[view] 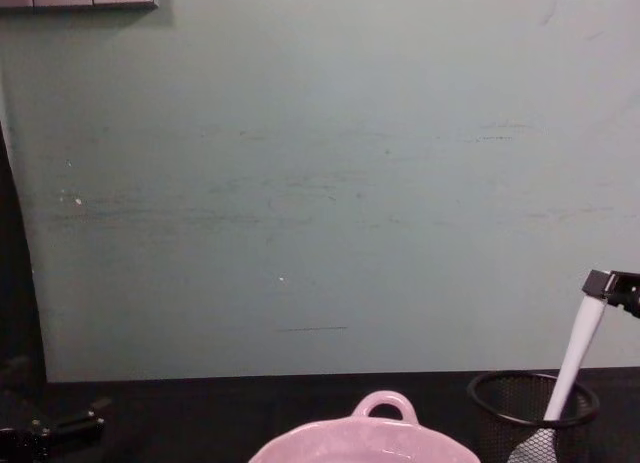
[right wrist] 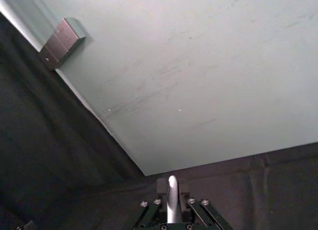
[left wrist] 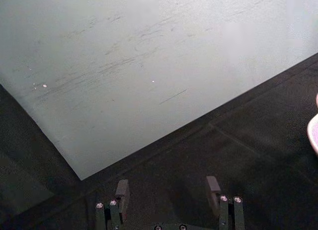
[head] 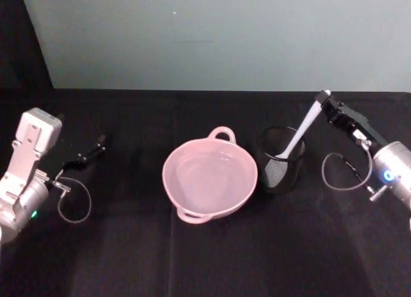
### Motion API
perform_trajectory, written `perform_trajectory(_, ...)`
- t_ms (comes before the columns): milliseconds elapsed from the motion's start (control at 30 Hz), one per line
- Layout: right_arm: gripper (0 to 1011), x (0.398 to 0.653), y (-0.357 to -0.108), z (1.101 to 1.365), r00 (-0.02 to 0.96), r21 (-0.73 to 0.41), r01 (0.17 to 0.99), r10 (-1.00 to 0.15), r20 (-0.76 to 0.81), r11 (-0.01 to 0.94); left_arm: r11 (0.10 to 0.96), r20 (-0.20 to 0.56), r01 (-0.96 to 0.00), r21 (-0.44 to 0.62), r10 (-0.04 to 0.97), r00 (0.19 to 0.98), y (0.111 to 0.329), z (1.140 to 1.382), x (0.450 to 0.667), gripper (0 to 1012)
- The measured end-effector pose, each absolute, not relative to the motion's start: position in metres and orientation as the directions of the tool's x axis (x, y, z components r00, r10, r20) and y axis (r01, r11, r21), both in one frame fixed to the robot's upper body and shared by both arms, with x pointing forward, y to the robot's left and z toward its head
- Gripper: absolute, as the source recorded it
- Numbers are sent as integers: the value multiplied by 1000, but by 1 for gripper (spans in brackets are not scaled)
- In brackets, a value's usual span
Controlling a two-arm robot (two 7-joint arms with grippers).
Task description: Use the one hand to pick up the spoon and stir the clear water in the bowl.
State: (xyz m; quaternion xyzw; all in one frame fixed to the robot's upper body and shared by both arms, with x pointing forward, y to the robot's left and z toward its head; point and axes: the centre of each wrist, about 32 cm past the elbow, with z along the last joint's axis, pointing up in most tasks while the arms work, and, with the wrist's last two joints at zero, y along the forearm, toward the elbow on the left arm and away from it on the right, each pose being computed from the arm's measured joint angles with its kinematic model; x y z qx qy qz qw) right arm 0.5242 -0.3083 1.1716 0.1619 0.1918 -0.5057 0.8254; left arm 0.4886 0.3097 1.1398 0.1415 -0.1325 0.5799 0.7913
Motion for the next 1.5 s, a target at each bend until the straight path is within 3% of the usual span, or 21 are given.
perform_trajectory(133, 96, 521, -307, 1179, 436, 91, 891, -784, -441, 444, 287, 374, -955, 70, 880, 292, 310, 1140, 489, 1011)
perform_trajectory(500, 96, 513, -297, 1217, 519, 144, 855, -827, -217, 499, 287, 374, -955, 70, 880, 292, 310, 1140, 489, 1011)
perform_trajectory(1133, 96, 511, -289, 1292, 653, 143, 745, -756, 46, 652, 287, 374, -955, 70, 880, 292, 310, 1140, 489, 1011)
perform_trajectory(1500, 96, 512, -288, 1298, 660, 136, 738, -749, 54, 660, 287, 374, -955, 70, 880, 292, 310, 1140, 489, 1011)
